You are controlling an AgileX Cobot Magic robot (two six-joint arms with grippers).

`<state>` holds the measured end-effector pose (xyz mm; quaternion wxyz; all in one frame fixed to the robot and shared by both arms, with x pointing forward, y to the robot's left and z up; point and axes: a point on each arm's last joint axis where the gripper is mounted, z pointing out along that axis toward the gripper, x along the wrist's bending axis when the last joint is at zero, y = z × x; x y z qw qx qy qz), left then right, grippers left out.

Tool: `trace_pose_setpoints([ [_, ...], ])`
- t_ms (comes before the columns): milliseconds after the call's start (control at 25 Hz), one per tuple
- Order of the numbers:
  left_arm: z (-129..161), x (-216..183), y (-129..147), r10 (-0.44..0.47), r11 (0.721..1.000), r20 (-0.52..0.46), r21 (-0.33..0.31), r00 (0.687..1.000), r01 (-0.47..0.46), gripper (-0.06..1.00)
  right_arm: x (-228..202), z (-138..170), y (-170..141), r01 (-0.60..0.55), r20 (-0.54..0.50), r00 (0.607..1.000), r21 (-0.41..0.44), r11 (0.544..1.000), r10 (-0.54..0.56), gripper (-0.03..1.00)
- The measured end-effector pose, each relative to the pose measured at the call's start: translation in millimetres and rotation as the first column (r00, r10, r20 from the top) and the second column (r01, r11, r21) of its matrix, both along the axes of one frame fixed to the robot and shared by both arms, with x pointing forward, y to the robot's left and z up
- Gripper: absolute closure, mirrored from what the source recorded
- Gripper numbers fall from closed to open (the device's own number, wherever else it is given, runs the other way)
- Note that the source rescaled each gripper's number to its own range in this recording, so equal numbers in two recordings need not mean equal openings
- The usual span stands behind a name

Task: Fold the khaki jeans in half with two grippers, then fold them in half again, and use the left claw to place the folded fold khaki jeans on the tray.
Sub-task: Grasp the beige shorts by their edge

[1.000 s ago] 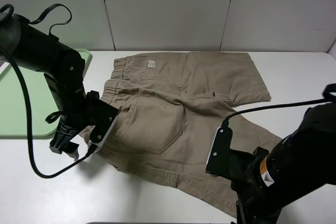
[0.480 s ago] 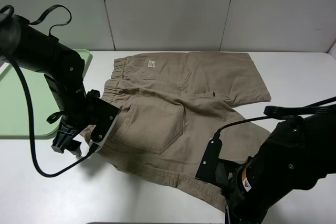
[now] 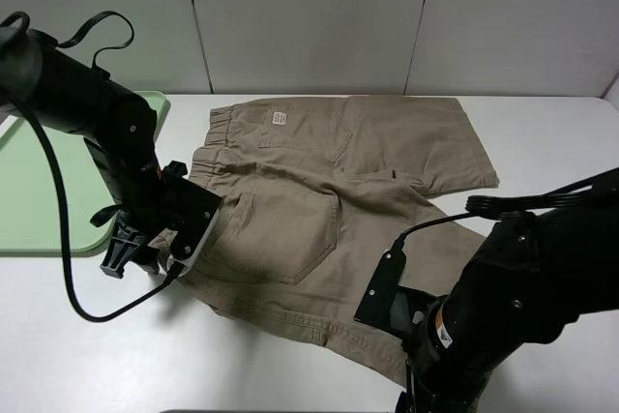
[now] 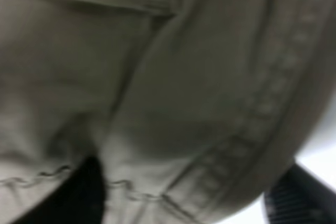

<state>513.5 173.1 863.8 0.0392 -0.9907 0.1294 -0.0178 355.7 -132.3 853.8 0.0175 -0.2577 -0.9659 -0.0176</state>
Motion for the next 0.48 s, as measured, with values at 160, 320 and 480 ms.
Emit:
trace_pose_setpoints([
  [160,-0.3,1.6,0.1,-0.005,1.000,0.009,-0.001,1.000,0.005,0.67,3.0,-0.8,-1.3,-0.028,0.015,1.000,-0.007,1.000,0.028,0.39],
  [320,0.0,0.4,0.4,-0.009,1.000,-0.006,0.007,1.000,0.009,0.84,4.1,-1.0,-1.7,-0.041,0.023,0.999,-0.007,0.999,0.041,0.45],
  [480,0.2,0.3,0.5,-0.009,1.000,-0.009,0.008,1.000,0.009,0.88,4.7,-1.2,-1.3,-0.049,0.030,0.998,-0.004,0.999,0.049,0.52],
])
